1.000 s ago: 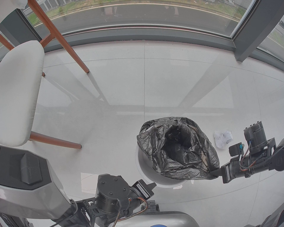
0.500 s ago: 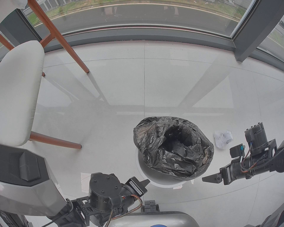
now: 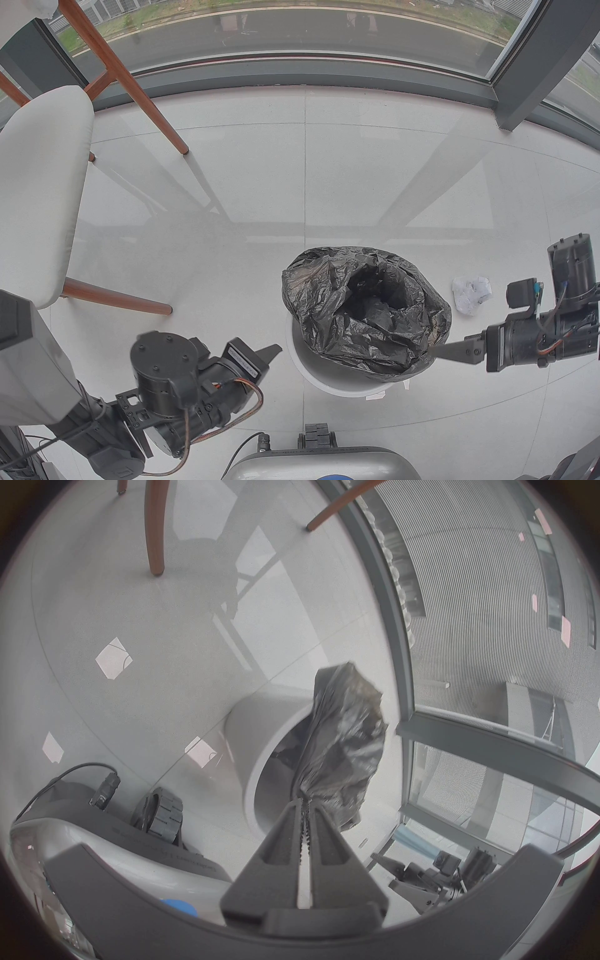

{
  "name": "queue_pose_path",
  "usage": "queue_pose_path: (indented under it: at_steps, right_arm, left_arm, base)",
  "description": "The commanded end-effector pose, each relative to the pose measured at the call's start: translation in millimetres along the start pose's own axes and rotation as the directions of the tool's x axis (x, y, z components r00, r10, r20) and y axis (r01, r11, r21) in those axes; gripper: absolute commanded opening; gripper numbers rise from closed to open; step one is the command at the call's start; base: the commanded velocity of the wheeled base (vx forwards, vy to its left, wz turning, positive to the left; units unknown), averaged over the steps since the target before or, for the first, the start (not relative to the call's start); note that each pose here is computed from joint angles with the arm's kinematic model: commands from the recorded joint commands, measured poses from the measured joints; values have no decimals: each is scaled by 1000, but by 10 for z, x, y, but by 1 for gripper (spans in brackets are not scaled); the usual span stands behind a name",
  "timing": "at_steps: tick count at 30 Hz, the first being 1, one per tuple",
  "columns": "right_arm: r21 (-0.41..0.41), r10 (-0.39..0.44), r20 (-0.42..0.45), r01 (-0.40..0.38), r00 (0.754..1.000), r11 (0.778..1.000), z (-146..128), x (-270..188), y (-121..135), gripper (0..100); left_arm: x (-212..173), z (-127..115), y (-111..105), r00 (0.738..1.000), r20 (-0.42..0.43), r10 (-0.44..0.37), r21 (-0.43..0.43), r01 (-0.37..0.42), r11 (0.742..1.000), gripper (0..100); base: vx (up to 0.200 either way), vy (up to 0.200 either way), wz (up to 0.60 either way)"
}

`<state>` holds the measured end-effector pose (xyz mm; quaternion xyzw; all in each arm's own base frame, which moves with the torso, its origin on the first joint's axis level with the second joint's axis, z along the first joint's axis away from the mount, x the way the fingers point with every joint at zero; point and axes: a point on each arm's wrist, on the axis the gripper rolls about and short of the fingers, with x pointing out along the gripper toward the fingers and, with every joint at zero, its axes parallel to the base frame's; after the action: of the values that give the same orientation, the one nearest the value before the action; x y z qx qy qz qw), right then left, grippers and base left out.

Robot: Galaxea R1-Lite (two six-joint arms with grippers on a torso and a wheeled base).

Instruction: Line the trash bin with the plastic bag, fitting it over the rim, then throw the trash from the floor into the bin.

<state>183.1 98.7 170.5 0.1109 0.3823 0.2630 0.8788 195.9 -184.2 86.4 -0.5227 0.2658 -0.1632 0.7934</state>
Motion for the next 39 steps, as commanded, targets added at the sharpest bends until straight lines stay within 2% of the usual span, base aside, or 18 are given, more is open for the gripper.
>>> queue_pose_path:
  at_steps: [1,3,4,7,10,12,13,16,19,24,26,30,39]
  right_arm:
    - [156,57,161,-82,985,984,186,-350,173,100]
    - [181,54,177,-86,983,980,205,-376,178,100]
    - [201,33,199,-74,980,977,212,-410,174,100]
    - [233,-60,269,-4,961,972,239,-516,107,100]
    - [248,-101,298,26,949,968,182,-619,85,100]
    - [252,-113,289,38,951,967,116,-662,75,100]
    - [255,-127,254,60,959,965,-25,-711,55,100]
    - [259,-140,224,80,965,962,-130,-734,30,100]
    - [266,-150,221,89,964,960,-139,-725,14,100]
    - [265,-164,235,99,958,959,-119,-736,19,100]
    - [266,-168,236,103,957,958,-119,-736,18,100]
    - [268,-171,234,105,957,958,-127,-736,13,100]
    - [262,-172,231,109,958,959,-85,-695,14,100]
  left_arm:
    - [-95,287,-41,997,81,-21,-9,21,1000,0]
    - [-86,290,-41,996,83,-22,1,22,1000,0]
    - [-77,282,-45,996,80,-27,24,25,999,0]
    - [-99,277,-104,995,77,-59,26,57,998,0]
    - [-284,255,-150,994,68,-89,28,88,996,0]
    - [-411,257,-158,993,64,-102,28,100,995,0]
    - [-545,265,-143,992,61,-108,35,106,994,0]
    - [-588,287,-127,992,74,-103,58,99,993,0]
    - [-586,295,-130,991,79,-104,91,97,991,0]
    - [-550,297,-182,989,81,-125,72,119,990,0]
    - [-536,304,-200,988,85,-131,36,129,991,0]
    - [-523,304,-230,986,84,-144,-18,146,989,0]
    - [-513,276,-249,986,47,-160,-9,160,987,0]
  base:
    - [0,0,0]
    - [0,0,0]
    - [0,0,0]
    - [0,0,0]
    - [0,0,0]
    - [0,0,0]
    - [0,0,0]
    - [0,0,0]
    - [0,0,0]
    - [0,0,0]
    - [0,0,0]
    - [-200,0,0]
    - [-200,0,0]
